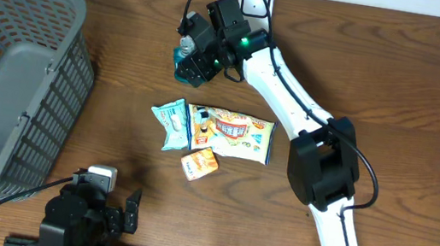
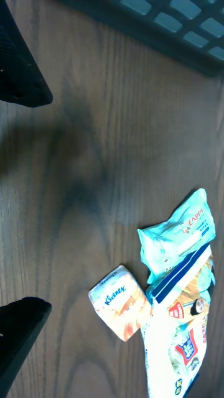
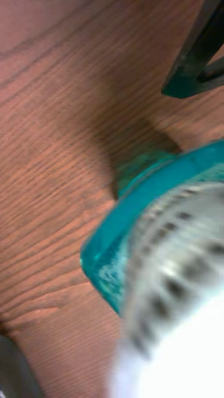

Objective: Scan the item barcode

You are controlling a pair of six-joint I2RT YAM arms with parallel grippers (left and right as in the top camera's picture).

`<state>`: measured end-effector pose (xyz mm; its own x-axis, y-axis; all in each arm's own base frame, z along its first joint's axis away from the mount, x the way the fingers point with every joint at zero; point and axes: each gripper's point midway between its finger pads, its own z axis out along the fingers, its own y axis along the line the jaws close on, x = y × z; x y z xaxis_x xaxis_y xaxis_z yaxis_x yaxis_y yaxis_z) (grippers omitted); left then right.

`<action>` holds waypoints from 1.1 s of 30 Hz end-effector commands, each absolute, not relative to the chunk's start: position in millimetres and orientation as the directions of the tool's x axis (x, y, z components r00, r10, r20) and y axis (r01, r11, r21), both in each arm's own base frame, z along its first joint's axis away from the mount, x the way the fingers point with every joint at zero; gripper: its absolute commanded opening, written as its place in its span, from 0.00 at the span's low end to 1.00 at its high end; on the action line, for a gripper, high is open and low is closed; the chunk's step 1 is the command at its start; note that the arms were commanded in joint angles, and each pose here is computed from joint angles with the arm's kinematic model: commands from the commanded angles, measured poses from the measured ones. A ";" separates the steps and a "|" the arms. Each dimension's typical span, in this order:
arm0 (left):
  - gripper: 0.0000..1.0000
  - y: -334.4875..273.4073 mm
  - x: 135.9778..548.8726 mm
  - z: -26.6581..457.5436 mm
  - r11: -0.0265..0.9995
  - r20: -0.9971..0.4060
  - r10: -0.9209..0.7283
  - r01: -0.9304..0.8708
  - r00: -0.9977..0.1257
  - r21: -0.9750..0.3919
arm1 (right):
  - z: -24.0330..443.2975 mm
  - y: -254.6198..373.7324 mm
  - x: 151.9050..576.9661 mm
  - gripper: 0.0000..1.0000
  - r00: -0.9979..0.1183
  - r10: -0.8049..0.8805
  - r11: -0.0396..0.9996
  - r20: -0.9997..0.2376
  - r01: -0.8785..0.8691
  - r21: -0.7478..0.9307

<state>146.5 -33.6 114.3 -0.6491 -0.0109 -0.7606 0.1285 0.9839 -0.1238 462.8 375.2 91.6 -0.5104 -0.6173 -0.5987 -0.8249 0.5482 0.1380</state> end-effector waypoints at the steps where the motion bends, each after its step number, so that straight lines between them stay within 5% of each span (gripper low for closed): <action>1: 0.98 -36.2 145.5 115.8 0.981 -0.763 -0.003 0.146 -0.647 -0.127 | 148.2 377.4 454.8 0.95 -0.456 -0.595 0.530 -0.662 -0.842 0.103; 9: 0.98 -36.2 145.5 115.8 0.981 -0.763 -0.003 0.146 -0.647 -0.127 | 197.1 381.2 444.0 0.99 -0.303 -0.618 0.443 -0.725 -0.897 -0.002; 33: 0.98 -36.2 145.5 115.8 0.981 -0.763 -0.003 0.146 -0.647 -0.127 | 128.0 405.2 468.4 0.95 -0.277 -0.636 0.417 -0.721 -0.909 -0.018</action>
<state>146.4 -33.5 114.2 -0.6494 -0.0109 -0.7604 0.1285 0.9840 -0.1238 470.7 398.5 146.7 -0.2584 -0.6316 -0.7310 -0.9049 0.4231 -0.0457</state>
